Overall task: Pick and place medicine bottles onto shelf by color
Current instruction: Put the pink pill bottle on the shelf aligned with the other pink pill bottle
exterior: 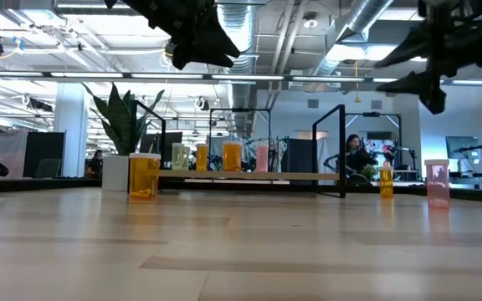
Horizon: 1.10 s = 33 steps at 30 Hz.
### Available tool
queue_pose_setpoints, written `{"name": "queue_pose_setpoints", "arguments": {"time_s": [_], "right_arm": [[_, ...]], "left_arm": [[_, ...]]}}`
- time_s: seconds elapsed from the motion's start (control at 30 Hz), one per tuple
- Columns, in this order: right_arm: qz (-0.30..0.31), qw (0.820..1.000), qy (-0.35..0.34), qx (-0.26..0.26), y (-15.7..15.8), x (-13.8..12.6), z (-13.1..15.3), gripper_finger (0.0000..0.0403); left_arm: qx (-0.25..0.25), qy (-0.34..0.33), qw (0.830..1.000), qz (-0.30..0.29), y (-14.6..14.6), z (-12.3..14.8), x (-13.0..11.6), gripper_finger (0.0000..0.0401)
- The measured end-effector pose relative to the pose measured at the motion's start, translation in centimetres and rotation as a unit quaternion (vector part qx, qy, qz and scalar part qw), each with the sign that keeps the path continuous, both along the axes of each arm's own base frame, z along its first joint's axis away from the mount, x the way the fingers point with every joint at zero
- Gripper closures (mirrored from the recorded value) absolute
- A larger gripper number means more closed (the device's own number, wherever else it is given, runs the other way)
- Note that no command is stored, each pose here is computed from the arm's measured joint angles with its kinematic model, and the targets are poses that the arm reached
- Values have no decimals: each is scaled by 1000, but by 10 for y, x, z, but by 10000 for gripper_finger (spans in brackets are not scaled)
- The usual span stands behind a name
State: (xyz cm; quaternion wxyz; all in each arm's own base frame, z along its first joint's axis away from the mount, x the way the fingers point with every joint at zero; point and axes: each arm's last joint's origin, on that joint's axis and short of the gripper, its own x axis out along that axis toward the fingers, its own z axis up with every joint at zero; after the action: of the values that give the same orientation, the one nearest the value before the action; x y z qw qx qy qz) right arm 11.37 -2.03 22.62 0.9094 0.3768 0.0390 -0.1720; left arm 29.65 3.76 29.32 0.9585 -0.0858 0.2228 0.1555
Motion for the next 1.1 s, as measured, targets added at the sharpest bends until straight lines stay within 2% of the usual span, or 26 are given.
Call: {"name": "queue_pose_setpoints", "arguments": {"time_s": [0.17, 0.43, 0.57, 0.67, 0.77, 0.83, 0.97, 1.1], "right_arm": [[29, 998, 48, -6, 2, 14, -4, 178], [24, 983, 179, 14, -1, 20, 20, 178], [62, 960, 269, 56, 0, 27, 24, 178], [77, 934, 329, 115, 2, 32, 20, 178], [82, 911, 376, 149, 2, 39, 14, 178], [83, 899, 400, 158, 1, 44, 11, 178], [87, 891, 417, 154, 0, 56, 10, 178], [94, 875, 447, 158, -2, 62, 1, 178]], "left_arm": [[4, 0, 1000, 8, 0, 0, 0, 254], [19, 4, 999, 36, 2, 0, -1, 254], [17, 4, 999, 37, 2, 0, -1, 254], [13, 2, 999, 40, 2, 0, -1, 254], [7, 1, 999, 44, 2, 0, -1, 254], [5, 0, 999, 45, 2, 0, -1, 254], [4, 1, 999, 46, 2, 0, -1, 254], [4, 1, 999, 46, 2, -1, -1, 254]]}}
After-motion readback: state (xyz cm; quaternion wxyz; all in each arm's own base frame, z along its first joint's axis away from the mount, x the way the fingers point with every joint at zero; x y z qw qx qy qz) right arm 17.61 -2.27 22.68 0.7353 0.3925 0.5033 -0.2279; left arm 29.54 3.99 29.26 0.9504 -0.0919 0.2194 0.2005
